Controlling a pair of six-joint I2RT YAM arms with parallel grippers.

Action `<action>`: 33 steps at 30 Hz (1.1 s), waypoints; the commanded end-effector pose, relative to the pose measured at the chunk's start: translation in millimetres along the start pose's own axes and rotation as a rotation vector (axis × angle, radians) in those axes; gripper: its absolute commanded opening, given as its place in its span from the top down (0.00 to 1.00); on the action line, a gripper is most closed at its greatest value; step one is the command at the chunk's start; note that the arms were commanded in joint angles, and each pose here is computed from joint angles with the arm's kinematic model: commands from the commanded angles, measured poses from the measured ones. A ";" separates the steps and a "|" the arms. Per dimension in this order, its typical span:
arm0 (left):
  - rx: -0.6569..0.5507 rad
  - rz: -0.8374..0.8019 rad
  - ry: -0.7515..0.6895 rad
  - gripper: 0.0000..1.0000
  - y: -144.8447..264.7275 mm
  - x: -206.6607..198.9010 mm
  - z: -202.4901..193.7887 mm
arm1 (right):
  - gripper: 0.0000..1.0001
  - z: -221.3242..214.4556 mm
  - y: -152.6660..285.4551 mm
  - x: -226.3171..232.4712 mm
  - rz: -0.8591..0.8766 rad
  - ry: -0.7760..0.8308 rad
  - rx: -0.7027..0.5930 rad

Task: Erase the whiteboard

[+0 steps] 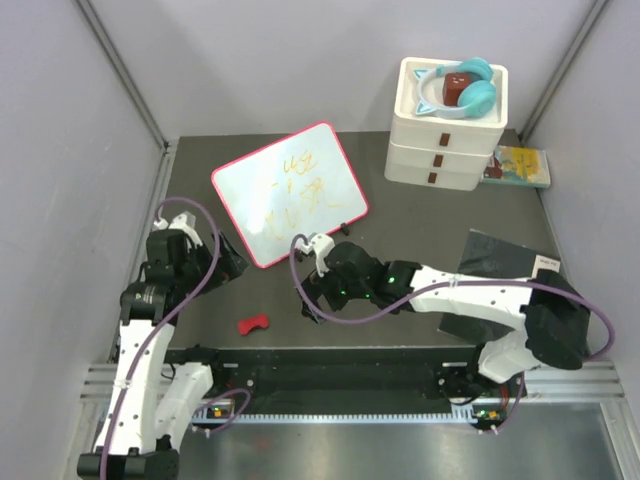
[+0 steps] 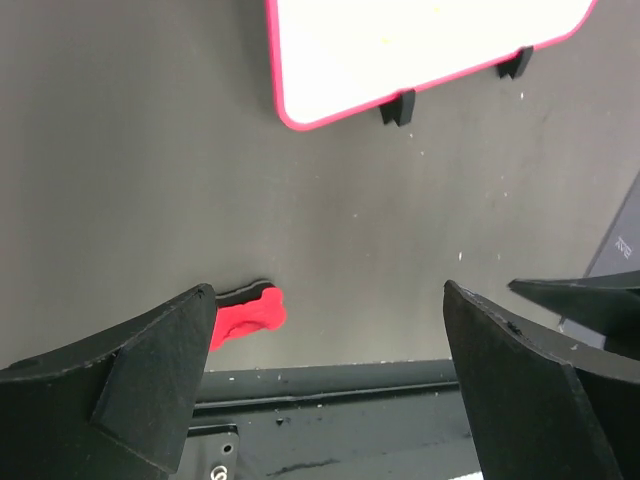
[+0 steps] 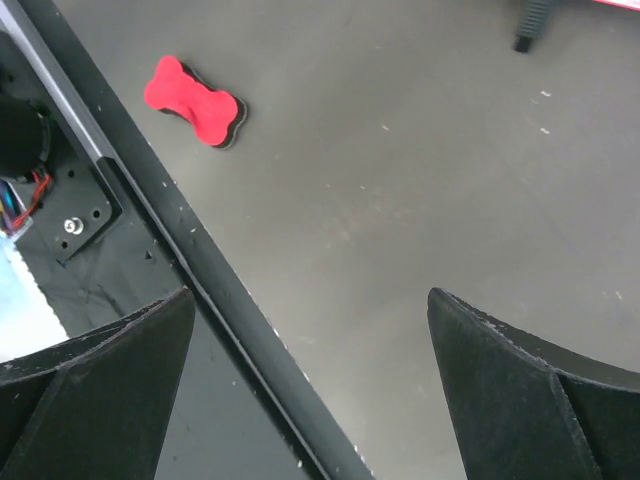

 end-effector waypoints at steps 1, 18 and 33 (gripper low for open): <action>-0.043 0.085 0.038 0.01 0.7 5.5 12.1 | 0.01 21.6 -19.8 24.9 0.073 0.113 -0.031; 0.110 0.166 0.221 0.01 -17.5 21.9 32.1 | 0.10 53.5 -117.5 75.8 0.301 0.429 -0.064; 0.070 0.249 0.236 0.01 -14.1 44.3 35.1 | 0.36 17.7 -164.2 104.6 0.399 0.431 0.026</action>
Point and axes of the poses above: each gripper's point midway between its finger pads, its own y axis back along the fingers, its own x axis along the line the jaws close on, z = x × y, the point moved 5 cm from there along y, back along the fingers, and after that the axes turned 1 degree about y, right-handed, at the moved point
